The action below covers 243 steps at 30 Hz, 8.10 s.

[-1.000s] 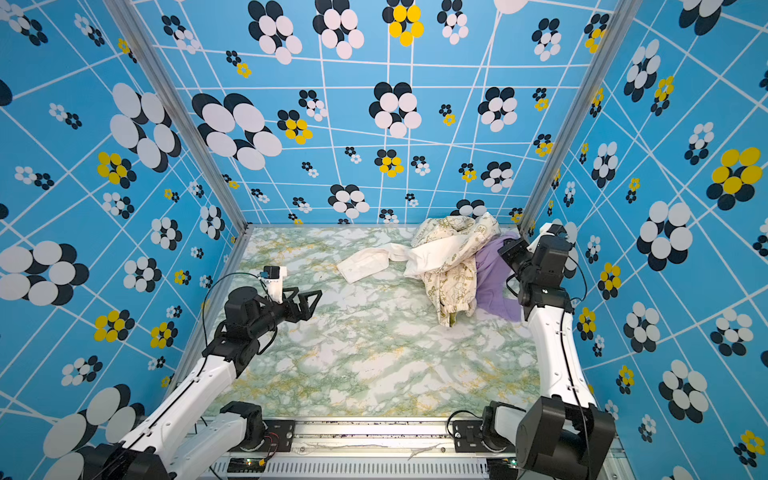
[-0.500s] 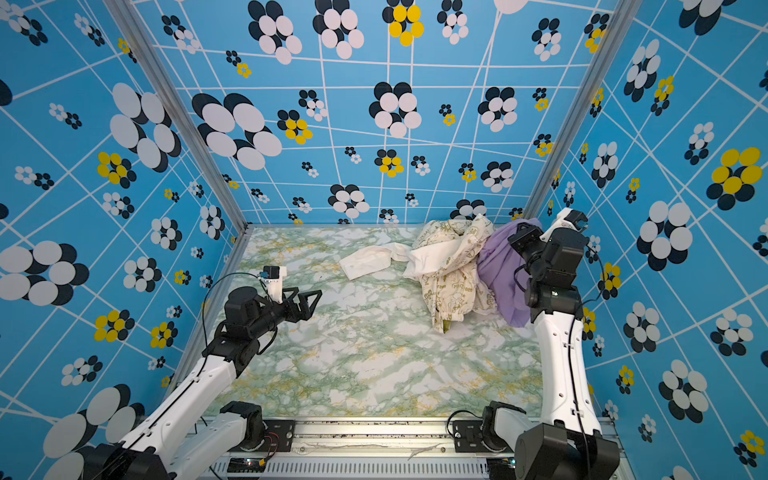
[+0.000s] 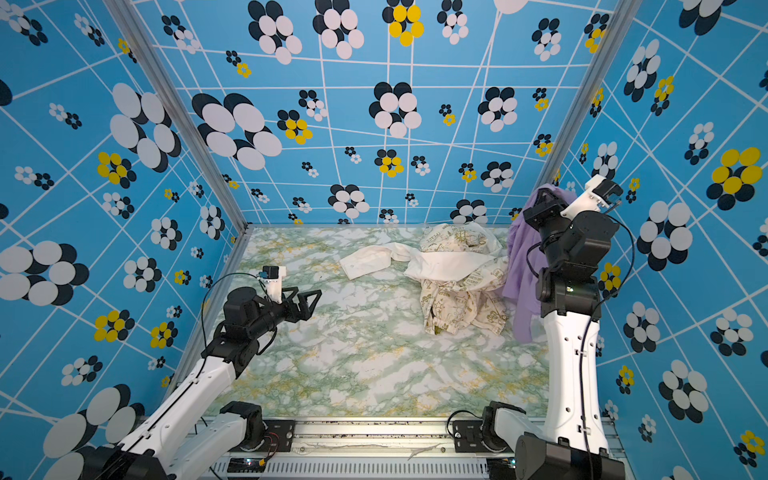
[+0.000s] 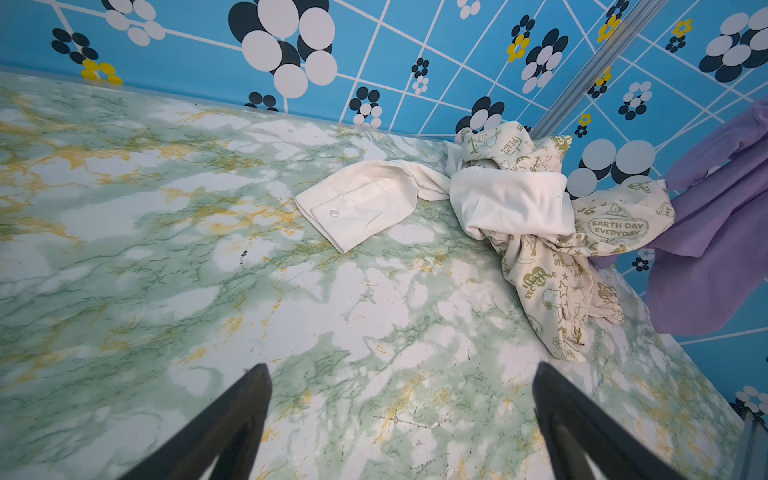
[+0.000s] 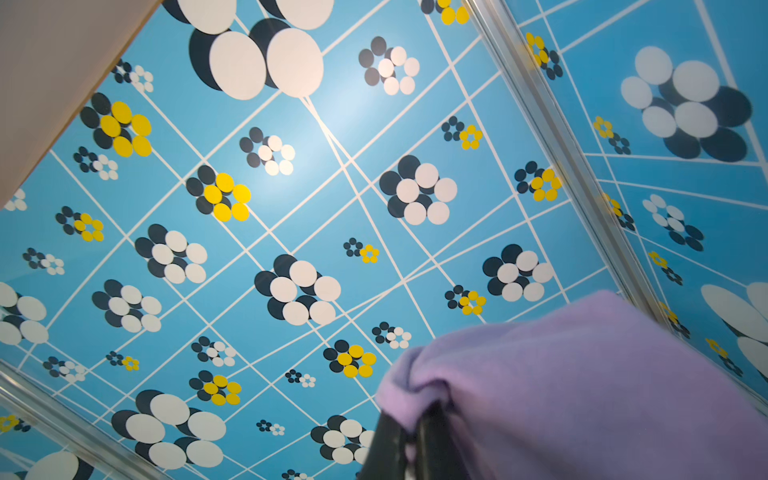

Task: Pick out a specific cloth from the pile
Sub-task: 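Grasp the lavender shirt with the right gripper and lift it out of the pile, then lower the lavender shirt onto the table in front of the pile with the right gripper, then reach the left gripper to the lavender shirt and grasp its edge, then lift the lavender shirt with the left gripper and carry it toward the left corner, then lower the lavender shirt onto the table with the left gripper and release it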

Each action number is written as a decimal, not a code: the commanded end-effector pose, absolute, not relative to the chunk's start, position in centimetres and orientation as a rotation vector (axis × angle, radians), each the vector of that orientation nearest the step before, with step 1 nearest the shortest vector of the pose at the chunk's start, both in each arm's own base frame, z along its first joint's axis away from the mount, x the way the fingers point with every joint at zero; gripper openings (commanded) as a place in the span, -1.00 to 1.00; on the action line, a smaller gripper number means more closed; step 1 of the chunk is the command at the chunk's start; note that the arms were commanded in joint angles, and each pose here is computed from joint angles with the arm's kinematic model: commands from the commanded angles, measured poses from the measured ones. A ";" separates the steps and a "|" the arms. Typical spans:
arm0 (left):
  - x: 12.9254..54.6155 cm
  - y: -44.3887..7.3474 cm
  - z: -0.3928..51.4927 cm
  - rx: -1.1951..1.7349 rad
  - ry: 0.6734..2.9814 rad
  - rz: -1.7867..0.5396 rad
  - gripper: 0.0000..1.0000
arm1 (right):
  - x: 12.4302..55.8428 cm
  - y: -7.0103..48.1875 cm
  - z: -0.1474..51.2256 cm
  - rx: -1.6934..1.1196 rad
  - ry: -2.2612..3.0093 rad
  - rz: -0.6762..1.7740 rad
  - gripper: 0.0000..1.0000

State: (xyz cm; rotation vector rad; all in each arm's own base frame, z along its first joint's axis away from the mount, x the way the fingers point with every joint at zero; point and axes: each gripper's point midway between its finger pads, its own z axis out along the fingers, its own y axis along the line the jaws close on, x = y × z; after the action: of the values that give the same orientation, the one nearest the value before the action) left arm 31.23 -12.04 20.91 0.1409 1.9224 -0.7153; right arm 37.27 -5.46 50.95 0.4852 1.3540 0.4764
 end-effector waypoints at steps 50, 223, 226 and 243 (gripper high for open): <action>32.8 -23.3 15.2 -0.016 2.409 -0.839 0.74 | 36.9 15.4 27.2 -0.386 2.240 0.329 0.97; 38.7 -4.1 11.9 -0.515 2.448 -0.186 0.10 | 35.5 14.0 23.7 -0.329 2.234 0.336 0.98; 38.9 -3.9 15.4 -0.501 2.363 -0.208 0.41 | 35.4 13.9 23.8 -0.331 2.228 0.334 0.98; 41.6 -3.2 22.9 -0.457 2.138 -0.314 0.99 | 35.3 13.6 24.3 -0.316 2.187 0.328 0.99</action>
State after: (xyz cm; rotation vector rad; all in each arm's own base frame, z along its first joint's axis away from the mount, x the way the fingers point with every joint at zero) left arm 40.64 -2.97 23.50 -0.4780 2.1341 -0.2869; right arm 35.57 13.89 23.54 -0.3199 2.2189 0.3310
